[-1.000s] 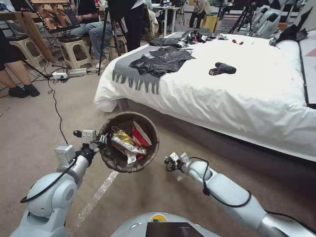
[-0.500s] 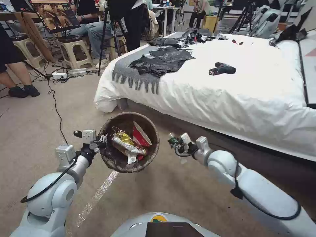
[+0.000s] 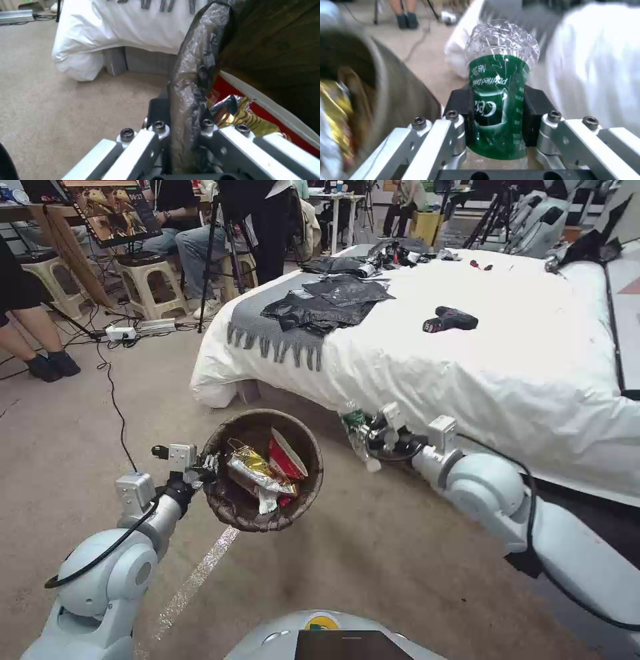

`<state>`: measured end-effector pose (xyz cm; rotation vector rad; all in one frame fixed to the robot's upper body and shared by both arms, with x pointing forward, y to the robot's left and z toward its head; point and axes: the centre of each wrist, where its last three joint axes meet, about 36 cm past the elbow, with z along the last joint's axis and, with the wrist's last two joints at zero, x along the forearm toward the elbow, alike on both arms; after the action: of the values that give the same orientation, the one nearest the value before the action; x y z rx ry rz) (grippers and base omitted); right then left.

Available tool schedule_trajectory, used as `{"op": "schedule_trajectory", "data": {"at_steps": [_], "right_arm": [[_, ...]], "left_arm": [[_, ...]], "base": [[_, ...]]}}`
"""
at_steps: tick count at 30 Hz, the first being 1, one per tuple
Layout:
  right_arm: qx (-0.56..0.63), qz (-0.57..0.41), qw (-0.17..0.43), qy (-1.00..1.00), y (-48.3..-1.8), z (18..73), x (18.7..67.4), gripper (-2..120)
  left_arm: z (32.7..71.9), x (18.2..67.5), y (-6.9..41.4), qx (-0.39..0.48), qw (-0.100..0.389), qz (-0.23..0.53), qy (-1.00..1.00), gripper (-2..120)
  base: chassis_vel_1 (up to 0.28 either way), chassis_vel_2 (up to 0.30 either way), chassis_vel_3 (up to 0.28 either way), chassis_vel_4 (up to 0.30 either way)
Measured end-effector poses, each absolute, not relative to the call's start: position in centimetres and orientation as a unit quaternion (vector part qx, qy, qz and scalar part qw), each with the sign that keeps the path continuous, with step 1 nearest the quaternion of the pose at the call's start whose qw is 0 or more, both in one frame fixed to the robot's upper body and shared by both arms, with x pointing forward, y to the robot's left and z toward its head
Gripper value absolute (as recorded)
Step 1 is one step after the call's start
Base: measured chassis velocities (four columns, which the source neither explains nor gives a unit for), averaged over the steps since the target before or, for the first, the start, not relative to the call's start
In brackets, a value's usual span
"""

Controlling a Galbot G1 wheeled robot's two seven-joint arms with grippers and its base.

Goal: Pick up the trash bin, then pick up the garbage from the floor and place it into the trash bin.

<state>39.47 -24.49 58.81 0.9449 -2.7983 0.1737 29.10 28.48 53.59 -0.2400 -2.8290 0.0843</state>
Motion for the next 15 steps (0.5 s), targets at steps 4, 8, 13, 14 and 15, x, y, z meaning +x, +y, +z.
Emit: {"op": "schedule_trajectory", "data": {"at_steps": [4, 8, 13, 14, 15], "right_arm": [[0.35, 0.053, 0.055, -0.934, -23.7, 61.3, 39.4, 26], [0.379, 0.043, 0.027, -0.924, -22.3, 62.9, 39.6, 26], [0.42, 0.034, 0.017, -0.907, -20.6, 63.8, 39.9, 26], [0.425, 0.034, 0.018, -0.904, -20.4, 63.8, 39.9, 26], [0.425, 0.034, 0.018, -0.904, -20.4, 63.8, 39.9, 26]], "left_arm": [[53.6, 29.2, 28.5, -0.085, 0.151, 0.028, -0.985, 2], [53.6, 29.2, 28.4, -0.086, 0.152, 0.028, -0.984, 2], [53.7, 29.2, 28.4, -0.087, 0.154, 0.026, -0.984, 2], [53.7, 29.2, 28.4, -0.087, 0.154, 0.026, -0.984, 2], [53.7, 29.2, 28.4, -0.087, 0.154, 0.026, -0.984, 2]], "base": [[0.0, 0.0, 0.0, 0.0], [0.0, 0.0, 0.0, 0.0], [0.0, 0.0, 0.0, 0.0], [0.0, 0.0, 0.0, 0.0], [0.0, 0.0, 0.0, 0.0]]}}
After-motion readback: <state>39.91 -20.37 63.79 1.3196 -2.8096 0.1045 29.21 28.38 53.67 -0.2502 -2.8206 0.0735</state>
